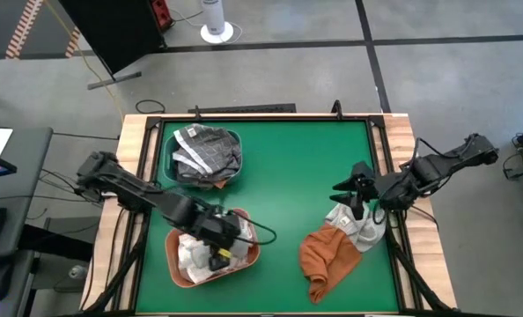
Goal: Sort microfiber towel by color & place in baskets
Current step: Put the gray microfiber towel into the orange bin, then put the orange microfiber towel into the green bin, then put the gray microfiber towel into the orange bin
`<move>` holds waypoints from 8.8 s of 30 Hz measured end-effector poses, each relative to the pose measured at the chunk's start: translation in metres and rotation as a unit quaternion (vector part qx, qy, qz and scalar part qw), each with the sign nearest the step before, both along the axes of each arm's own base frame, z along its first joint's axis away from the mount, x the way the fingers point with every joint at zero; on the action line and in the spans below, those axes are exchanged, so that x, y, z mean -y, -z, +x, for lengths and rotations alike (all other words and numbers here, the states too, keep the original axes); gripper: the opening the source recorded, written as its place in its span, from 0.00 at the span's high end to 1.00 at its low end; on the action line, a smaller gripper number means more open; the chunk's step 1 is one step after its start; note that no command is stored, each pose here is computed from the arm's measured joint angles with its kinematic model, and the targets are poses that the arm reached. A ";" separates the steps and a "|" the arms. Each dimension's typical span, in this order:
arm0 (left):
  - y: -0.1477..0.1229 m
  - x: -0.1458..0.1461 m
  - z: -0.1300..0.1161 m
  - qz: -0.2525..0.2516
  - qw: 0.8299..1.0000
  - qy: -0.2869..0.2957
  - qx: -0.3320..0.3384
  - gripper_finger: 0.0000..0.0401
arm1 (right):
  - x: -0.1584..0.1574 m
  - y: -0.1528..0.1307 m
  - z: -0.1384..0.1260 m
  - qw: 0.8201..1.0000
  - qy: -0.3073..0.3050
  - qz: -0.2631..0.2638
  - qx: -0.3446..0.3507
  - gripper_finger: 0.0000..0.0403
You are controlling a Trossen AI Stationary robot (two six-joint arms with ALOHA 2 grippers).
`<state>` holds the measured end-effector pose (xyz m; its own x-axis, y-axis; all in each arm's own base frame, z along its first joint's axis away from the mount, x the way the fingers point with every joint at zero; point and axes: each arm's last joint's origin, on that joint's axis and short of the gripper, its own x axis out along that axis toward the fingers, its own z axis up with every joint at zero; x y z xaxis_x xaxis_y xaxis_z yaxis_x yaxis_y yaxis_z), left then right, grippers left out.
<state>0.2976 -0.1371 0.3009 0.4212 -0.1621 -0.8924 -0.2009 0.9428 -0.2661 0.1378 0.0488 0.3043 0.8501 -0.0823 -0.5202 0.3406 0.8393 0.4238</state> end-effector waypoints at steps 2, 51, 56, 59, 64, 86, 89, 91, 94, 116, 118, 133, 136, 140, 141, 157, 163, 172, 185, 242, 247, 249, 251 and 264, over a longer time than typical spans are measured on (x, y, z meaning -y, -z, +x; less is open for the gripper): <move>0.021 0.000 0.010 0.010 1.000 -0.007 -0.020 0.88 | 0.001 0.006 -0.004 1.000 0.010 0.008 -0.012 0.45; -0.063 -0.025 0.010 0.014 1.000 -0.027 0.004 0.05 | -0.055 0.047 0.009 0.968 -0.185 0.064 -0.159 0.40; -0.087 -0.041 0.011 0.060 0.994 -0.075 0.050 0.05 | -0.092 0.063 0.030 0.949 -0.244 0.016 -0.198 0.40; -0.093 -0.046 0.012 0.062 0.993 -0.081 0.060 0.05 | -0.115 0.063 0.039 0.935 -0.289 -0.022 -0.207 0.40; -0.093 -0.060 0.015 0.067 0.991 -0.100 0.059 0.05 | -0.148 0.069 0.052 0.905 -0.357 -0.085 -0.215 0.40; -0.149 -0.093 -0.044 0.051 0.961 -0.213 0.166 0.05 | -0.172 0.154 0.111 0.849 -0.355 -0.227 -0.318 0.88; -0.155 -0.093 -0.053 0.042 0.958 -0.219 0.180 0.05 | -0.162 0.148 0.116 0.856 -0.340 -0.221 -0.320 0.95; -0.157 -0.093 -0.056 0.041 0.958 -0.217 0.184 0.05 | -0.153 0.136 0.119 0.865 -0.330 -0.213 -0.312 0.94; -0.157 -0.088 -0.053 0.057 0.959 -0.195 0.198 0.05 | -0.135 0.109 0.116 0.880 -0.304 -0.215 -0.295 0.95; -0.091 -0.089 0.029 0.140 0.836 -0.152 0.509 0.05 | 0.005 -0.080 0.090 0.967 -0.007 -0.188 0.170 0.95; -0.092 -0.095 0.031 0.143 0.830 -0.155 0.516 0.05 | 0.008 -0.088 0.093 0.960 -0.002 -0.190 0.207 0.95; -0.077 -0.106 0.056 0.131 0.823 -0.146 0.533 0.07 | 0.015 -0.096 0.134 0.920 0.001 -0.177 0.349 0.95; -0.077 -0.111 0.056 0.135 0.820 -0.164 0.532 0.14 | 0.014 -0.094 0.137 0.924 -0.001 -0.162 0.346 0.92; -0.079 -0.121 0.055 0.144 0.815 -0.187 0.529 0.39 | 0.014 -0.092 0.137 0.929 -0.001 -0.150 0.337 0.86; -0.079 -0.124 0.055 0.146 0.813 -0.191 0.530 0.47 | 0.014 -0.091 0.136 0.931 -0.002 -0.149 0.332 0.85; -0.094 -0.188 -0.056 0.236 0.889 -0.264 0.292 0.99 | 0.029 -0.092 0.051 0.978 -0.010 -0.114 0.172 0.52; -0.067 -0.204 -0.063 0.303 0.925 -0.187 0.134 0.99 | 0.030 -0.082 0.046 0.987 0.005 -0.107 0.120 0.49; 0.021 -0.225 -0.069 0.240 0.957 -0.124 -0.104 0.99 | 0.024 -0.074 0.058 0.992 0.005 -0.078 0.101 0.52; 0.036 -0.256 -0.074 0.255 0.957 -0.106 -0.092 0.99 | 0.018 -0.071 0.062 0.994 0.005 -0.046 0.095 0.55; -0.036 -0.233 -0.112 0.194 0.953 -0.153 0.177 0.23 | 0.013 -0.036 0.038 0.993 -0.002 -0.017 -0.113 0.55; -0.056 -0.222 -0.117 0.184 0.932 -0.175 0.258 0.23 | 0.010 0.001 0.035 0.957 -0.025 -0.012 -0.287 0.53; -0.059 -0.217 -0.113 0.177 0.928 -0.171 0.280 0.23 | 0.008 0.023 0.038 0.938 -0.043 -0.003 -0.344 0.50; -0.062 -0.211 -0.109 0.168 0.925 -0.165 0.298 0.23 | 0.005 0.044 0.043 0.919 -0.054 0.011 -0.389 0.46; -0.065 -0.177 -0.101 0.178 0.922 -0.138 0.314 0.26 | 0.003 0.156 0.047 0.811 -0.085 0.109 -0.568 0.40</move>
